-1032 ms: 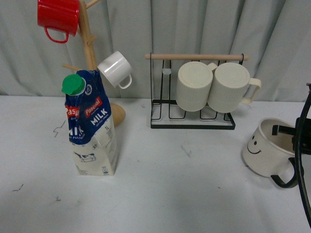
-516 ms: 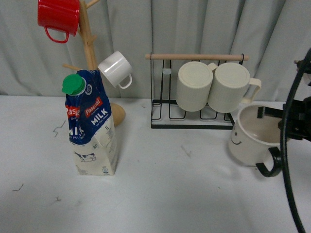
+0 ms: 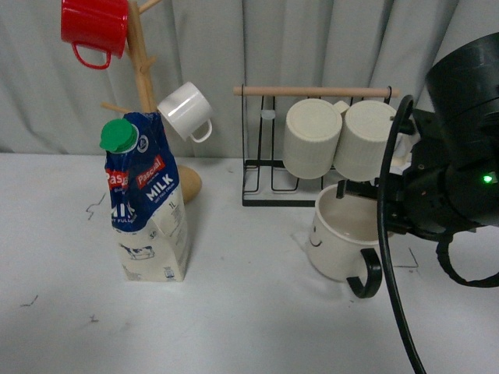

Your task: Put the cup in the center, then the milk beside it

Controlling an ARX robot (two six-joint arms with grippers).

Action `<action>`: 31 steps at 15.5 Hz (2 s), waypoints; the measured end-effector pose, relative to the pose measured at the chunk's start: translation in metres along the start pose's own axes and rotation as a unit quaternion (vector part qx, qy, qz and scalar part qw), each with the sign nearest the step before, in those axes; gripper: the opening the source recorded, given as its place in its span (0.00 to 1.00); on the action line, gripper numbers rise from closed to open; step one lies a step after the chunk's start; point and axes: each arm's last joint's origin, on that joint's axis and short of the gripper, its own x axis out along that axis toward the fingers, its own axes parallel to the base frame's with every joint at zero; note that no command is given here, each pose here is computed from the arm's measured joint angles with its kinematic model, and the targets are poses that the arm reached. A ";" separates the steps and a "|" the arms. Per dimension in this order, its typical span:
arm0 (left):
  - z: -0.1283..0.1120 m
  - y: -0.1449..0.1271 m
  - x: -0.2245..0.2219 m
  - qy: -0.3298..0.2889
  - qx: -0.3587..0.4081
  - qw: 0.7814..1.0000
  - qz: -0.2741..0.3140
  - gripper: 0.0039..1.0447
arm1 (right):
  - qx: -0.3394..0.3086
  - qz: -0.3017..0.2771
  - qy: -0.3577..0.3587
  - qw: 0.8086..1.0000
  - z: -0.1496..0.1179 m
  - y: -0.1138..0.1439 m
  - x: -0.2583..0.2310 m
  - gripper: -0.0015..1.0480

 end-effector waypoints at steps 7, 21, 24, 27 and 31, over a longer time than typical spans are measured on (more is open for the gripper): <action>0.000 0.000 0.000 0.000 0.000 1.000 0.000 0.94 | 0.013 -0.009 0.021 1.000 0.005 0.021 0.008 0.03; 0.000 0.000 0.000 0.000 0.000 1.000 0.000 0.94 | 0.006 0.020 0.003 1.000 0.014 0.031 0.005 0.71; 0.000 0.000 0.000 0.000 0.000 1.000 0.000 0.94 | 0.014 0.052 -0.083 0.995 0.030 0.025 -0.031 0.95; 0.000 0.000 0.000 0.000 0.000 1.000 0.000 0.94 | 0.038 0.055 -0.175 0.982 0.041 -0.006 -0.071 0.94; 0.000 0.000 0.000 0.000 0.000 1.000 0.000 0.94 | 0.055 0.050 -0.211 0.975 0.044 -0.025 -0.093 0.94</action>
